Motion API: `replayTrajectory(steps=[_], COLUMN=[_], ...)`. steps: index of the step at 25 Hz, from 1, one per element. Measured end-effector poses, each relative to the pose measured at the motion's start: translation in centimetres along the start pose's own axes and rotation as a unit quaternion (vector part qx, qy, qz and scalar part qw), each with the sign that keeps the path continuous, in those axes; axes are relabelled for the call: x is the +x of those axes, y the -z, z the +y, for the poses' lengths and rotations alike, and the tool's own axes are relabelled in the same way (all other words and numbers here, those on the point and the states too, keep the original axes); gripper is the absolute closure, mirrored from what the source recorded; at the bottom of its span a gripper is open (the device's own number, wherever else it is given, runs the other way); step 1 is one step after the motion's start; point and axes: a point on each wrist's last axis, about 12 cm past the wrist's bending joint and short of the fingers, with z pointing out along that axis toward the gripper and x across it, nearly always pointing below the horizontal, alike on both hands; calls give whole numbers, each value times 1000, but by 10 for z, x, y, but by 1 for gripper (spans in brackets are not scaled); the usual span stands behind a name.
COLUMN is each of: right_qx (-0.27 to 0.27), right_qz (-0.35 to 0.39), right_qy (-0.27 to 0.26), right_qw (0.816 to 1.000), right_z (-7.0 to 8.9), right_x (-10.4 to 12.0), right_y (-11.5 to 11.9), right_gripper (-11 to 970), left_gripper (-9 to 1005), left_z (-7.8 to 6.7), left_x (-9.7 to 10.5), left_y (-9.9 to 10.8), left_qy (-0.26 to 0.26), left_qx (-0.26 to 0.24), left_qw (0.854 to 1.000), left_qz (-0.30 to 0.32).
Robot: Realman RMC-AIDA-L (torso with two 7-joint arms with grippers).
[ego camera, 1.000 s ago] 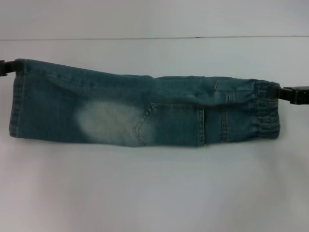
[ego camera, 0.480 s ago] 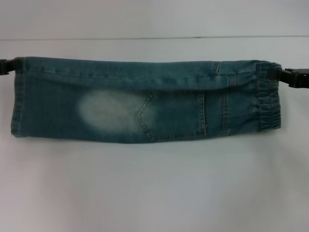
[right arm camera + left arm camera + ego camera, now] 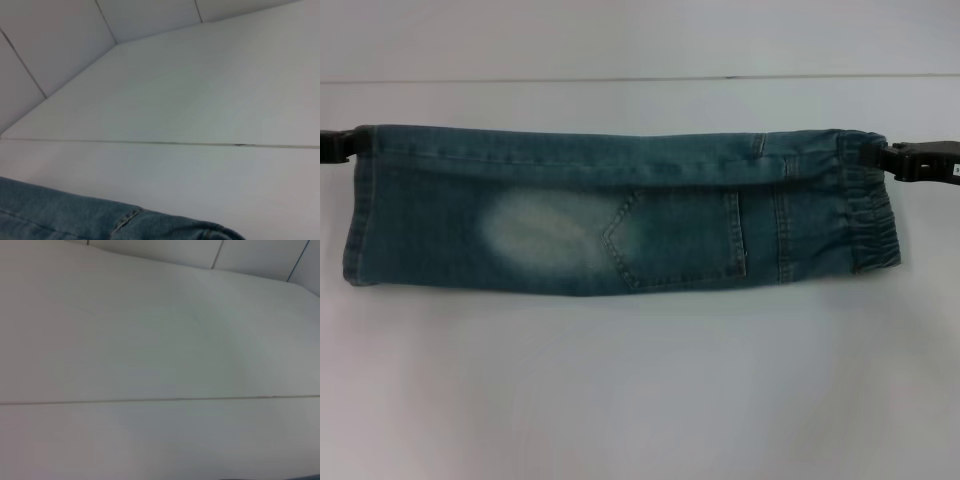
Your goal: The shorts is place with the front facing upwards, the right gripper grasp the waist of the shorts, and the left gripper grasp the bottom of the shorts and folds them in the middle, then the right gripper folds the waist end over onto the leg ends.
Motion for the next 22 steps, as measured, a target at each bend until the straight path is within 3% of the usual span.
replayTrajectory(steps=[8, 16, 20, 22], right_qx=[-3, 10, 14, 15], right_qz=[12, 16, 19, 23], right_qy=[11, 1, -5, -10], right_qw=[1000, 1000, 1000, 1000], right_z=[5, 5, 4, 4], right_x=[-5, -7, -7, -7], right_y=[-10, -15, -16, -15], right_gripper=[914, 794, 734, 650], left_gripper=[916, 889, 780, 726], left_z=[-2, 0, 1, 1], left_x=[4, 4, 8, 9], left_y=[-6, -12, -14, -14], left_qy=[-3, 4, 9, 9], left_qx=[2, -22, -27, -27], left_qw=[1000, 1000, 1000, 999], left_qz=[-5, -15, -14, -14])
